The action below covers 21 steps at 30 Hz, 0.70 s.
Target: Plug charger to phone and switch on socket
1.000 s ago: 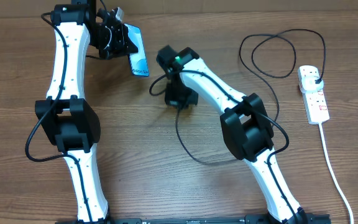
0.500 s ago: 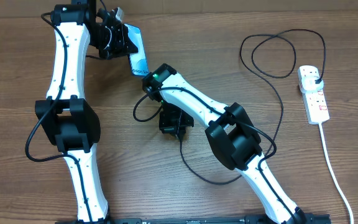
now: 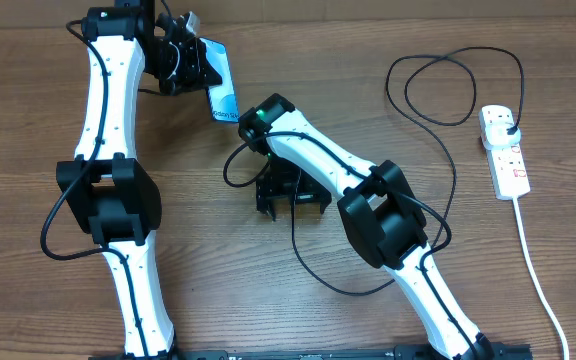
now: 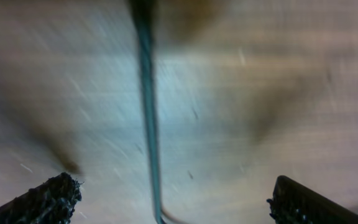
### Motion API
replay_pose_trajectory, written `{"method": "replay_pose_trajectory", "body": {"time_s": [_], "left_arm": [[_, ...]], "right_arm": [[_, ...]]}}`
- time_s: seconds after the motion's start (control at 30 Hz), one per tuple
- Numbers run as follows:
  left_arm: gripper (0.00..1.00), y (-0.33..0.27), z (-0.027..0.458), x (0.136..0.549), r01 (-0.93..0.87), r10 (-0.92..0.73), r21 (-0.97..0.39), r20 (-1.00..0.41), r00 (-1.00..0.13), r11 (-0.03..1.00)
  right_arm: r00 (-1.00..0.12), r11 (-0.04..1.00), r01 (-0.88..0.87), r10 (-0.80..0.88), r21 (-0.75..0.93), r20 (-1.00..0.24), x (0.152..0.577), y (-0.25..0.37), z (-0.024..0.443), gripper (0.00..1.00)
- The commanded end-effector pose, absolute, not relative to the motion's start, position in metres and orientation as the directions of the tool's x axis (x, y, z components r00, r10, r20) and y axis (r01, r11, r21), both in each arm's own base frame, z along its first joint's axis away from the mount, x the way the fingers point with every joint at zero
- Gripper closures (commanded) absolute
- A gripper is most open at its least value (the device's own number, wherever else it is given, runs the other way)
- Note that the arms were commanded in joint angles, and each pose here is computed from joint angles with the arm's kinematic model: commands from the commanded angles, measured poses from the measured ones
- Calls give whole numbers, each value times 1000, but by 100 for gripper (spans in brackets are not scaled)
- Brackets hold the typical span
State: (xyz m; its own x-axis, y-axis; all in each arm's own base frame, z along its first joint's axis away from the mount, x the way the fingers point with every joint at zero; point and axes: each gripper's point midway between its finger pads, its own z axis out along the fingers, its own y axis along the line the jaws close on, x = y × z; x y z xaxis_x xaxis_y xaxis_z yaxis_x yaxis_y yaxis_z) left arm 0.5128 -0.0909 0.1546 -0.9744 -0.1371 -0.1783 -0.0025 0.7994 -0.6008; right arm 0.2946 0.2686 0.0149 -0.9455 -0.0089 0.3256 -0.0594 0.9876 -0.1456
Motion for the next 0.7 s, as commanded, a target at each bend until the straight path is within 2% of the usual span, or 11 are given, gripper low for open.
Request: {"method": "replay_pose_trajectory", "body": {"time_s": [0.0,0.13,0.23,0.37,0.67], "left_arm": [[96,-90,182,514,61,-120,-605,-254,-960,794],[96,-90,182,514,60,-120,-605,-254,-960,794],[96,-90,182,514,60,-120,-605,-253,-960,794],[96,-90,182,514,60,-120,-605,-254,-960,794],[96,-90,182,514,60,-120,-605,-253,-960,794]], "right_arm": [[-974,997,-13,6,-80,226,324,266,32,10],[-987,999,20,25,-34,157,350,266,28,43],[-992,999,43,45,-17,122,366,261,26,55],[-989,998,60,59,0,134,371,253,26,74],[-984,996,35,20,78,177,362,267,14,74]]}}
